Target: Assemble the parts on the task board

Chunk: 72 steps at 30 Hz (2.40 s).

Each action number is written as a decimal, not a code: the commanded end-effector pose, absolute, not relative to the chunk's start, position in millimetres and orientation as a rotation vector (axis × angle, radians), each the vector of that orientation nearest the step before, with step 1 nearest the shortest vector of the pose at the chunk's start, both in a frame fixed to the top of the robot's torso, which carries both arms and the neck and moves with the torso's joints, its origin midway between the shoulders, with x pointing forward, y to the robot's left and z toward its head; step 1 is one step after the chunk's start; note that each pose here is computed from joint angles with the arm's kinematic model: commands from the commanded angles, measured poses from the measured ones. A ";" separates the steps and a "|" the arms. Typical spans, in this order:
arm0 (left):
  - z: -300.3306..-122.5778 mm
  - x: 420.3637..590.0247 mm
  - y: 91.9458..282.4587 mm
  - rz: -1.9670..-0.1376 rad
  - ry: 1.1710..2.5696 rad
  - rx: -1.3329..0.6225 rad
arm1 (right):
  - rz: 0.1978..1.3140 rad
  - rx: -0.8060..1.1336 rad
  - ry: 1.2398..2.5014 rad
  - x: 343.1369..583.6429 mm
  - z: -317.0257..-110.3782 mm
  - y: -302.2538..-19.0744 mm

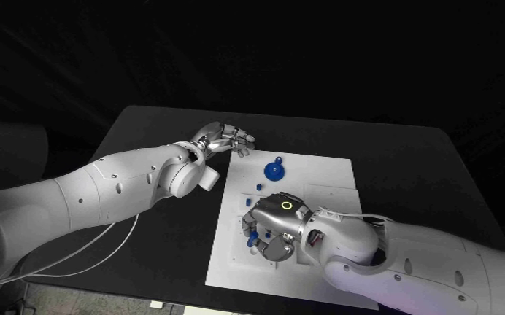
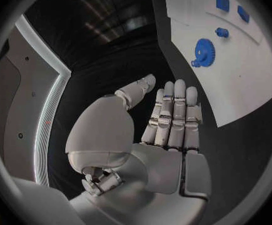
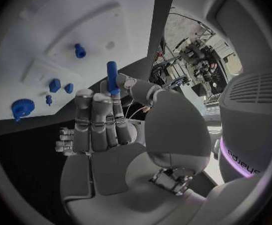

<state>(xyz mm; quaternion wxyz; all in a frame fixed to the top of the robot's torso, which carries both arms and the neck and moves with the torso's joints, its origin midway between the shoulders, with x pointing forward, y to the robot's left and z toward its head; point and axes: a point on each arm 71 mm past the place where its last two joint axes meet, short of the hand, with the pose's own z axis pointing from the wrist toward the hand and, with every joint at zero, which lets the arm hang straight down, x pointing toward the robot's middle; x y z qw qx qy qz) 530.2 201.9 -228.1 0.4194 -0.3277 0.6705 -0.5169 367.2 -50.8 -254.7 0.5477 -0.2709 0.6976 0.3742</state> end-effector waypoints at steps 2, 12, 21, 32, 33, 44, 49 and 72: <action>-226.7 529.6 199.1 -1.320 1.675 -0.815 | 0.880 -0.693 1.660 360.8 -264.3 -48.0; -227.2 529.1 199.3 -1.322 1.685 -0.817 | 0.843 -0.712 1.663 361.8 -270.6 -50.2; -227.4 529.2 200.4 -1.320 1.688 -0.819 | 0.828 -0.715 1.668 363.4 -272.0 -51.9; -227.5 529.3 201.1 -1.319 1.688 -0.819 | 0.820 -0.730 1.692 363.5 -274.3 -53.5; -227.5 529.3 201.1 -1.319 1.688 -0.819 | 0.820 -0.731 1.693 363.6 -274.5 -53.3; -227.6 529.1 201.1 -1.320 1.691 -0.819 | 0.808 -0.745 1.697 362.1 -278.8 -49.0; -227.6 529.0 200.9 -1.321 1.691 -0.819 | 0.810 -0.749 1.697 359.7 -281.1 -45.5; -227.7 529.0 201.5 -1.319 1.693 -0.820 | 0.817 -0.772 1.730 356.0 -289.3 -41.0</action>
